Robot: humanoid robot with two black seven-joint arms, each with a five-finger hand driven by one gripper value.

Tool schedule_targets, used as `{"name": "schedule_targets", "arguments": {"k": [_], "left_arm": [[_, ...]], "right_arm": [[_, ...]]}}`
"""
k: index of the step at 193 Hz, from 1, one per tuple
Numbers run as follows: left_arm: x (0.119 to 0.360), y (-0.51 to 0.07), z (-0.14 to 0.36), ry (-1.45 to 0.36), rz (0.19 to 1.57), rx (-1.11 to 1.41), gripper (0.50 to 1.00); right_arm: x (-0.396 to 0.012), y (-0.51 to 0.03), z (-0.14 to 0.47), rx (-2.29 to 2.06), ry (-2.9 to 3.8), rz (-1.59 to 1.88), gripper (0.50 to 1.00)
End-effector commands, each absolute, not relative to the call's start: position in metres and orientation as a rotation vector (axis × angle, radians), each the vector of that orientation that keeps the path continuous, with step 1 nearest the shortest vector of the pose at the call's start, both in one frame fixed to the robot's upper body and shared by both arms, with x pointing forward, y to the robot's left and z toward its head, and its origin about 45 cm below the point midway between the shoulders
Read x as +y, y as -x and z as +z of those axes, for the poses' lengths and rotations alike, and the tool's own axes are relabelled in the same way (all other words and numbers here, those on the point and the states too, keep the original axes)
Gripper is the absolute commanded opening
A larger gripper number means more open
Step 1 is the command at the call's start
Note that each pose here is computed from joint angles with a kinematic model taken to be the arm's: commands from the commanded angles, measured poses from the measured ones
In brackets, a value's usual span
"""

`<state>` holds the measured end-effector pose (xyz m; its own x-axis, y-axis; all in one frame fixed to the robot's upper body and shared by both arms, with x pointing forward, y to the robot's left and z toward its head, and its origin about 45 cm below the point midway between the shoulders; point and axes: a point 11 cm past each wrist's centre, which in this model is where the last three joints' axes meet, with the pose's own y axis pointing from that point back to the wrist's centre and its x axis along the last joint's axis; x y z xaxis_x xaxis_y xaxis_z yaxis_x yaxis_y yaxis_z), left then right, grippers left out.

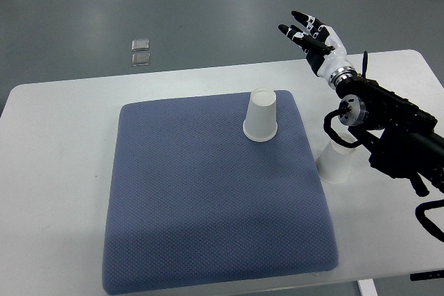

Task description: Stack paper cups

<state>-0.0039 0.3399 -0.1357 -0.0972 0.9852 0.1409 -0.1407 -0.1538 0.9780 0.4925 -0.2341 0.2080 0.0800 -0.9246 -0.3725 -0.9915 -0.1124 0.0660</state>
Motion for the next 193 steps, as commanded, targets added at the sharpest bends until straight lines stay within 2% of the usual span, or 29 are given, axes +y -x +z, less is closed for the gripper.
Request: {"name": "schedule_targets", "arguments": {"k": [1, 193], "left_arm": [[0.3399, 0.0036, -0.1357, -1.16, 1.451, 1.086, 1.0], [0.3432, 0.0058, -0.1354, -1.171, 1.457, 1.084, 1.0]], "right_arm": [[-0.2336, -0.4928, 0.2087, 1.943, 2.147, 0.481, 0.913], [-0.2413, -0.496, 0.213, 1.96, 2.136, 0.464, 0.913]]}}
